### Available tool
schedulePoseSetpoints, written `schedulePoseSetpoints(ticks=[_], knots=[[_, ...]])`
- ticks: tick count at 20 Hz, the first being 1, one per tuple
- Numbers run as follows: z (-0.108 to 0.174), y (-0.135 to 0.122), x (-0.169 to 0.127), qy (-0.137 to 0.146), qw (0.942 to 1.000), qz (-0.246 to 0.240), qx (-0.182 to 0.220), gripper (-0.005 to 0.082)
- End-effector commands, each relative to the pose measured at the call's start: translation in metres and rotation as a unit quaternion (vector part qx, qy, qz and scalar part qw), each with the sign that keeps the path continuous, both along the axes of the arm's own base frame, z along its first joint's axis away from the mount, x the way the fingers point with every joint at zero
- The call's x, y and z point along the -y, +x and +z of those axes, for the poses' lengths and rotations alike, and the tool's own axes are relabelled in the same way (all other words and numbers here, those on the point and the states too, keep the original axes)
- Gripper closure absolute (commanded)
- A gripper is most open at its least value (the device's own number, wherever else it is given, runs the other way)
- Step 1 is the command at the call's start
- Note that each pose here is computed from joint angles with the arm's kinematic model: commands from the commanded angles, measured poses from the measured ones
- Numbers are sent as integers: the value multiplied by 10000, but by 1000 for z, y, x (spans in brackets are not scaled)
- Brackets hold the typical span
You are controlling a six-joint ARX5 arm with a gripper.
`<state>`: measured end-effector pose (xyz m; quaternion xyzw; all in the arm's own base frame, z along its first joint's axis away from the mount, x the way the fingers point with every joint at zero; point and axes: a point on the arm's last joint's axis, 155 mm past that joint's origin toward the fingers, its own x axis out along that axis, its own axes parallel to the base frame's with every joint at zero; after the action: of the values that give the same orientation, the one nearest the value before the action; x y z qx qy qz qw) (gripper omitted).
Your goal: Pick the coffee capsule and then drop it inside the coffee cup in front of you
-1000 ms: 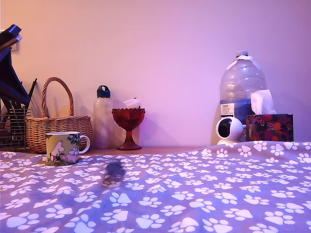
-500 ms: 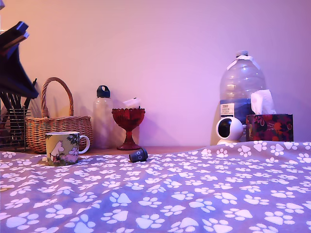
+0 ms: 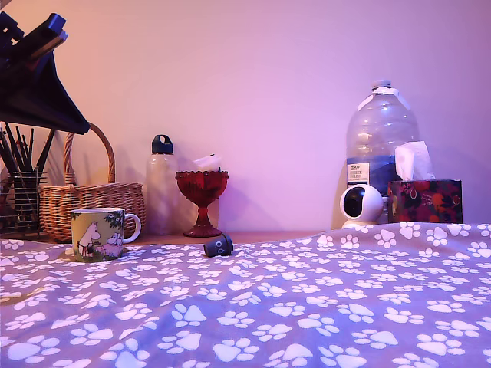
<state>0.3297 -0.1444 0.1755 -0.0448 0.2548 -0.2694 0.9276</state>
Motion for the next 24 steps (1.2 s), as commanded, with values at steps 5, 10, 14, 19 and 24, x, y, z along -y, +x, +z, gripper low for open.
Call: schedulePoseSetpoints(ticks=[5, 10, 14, 19, 24], knots=[[-3, -3, 2, -27, 10000, -44, -43, 786], [-3, -3, 2, 299, 9990, -259, 205, 676], [-2, -7, 9, 740, 9931, -708, 573, 202], [-2, -9, 13, 1043, 9867, -958, 798, 203], [1, -7, 13, 1141, 9839, -994, 955, 203]])
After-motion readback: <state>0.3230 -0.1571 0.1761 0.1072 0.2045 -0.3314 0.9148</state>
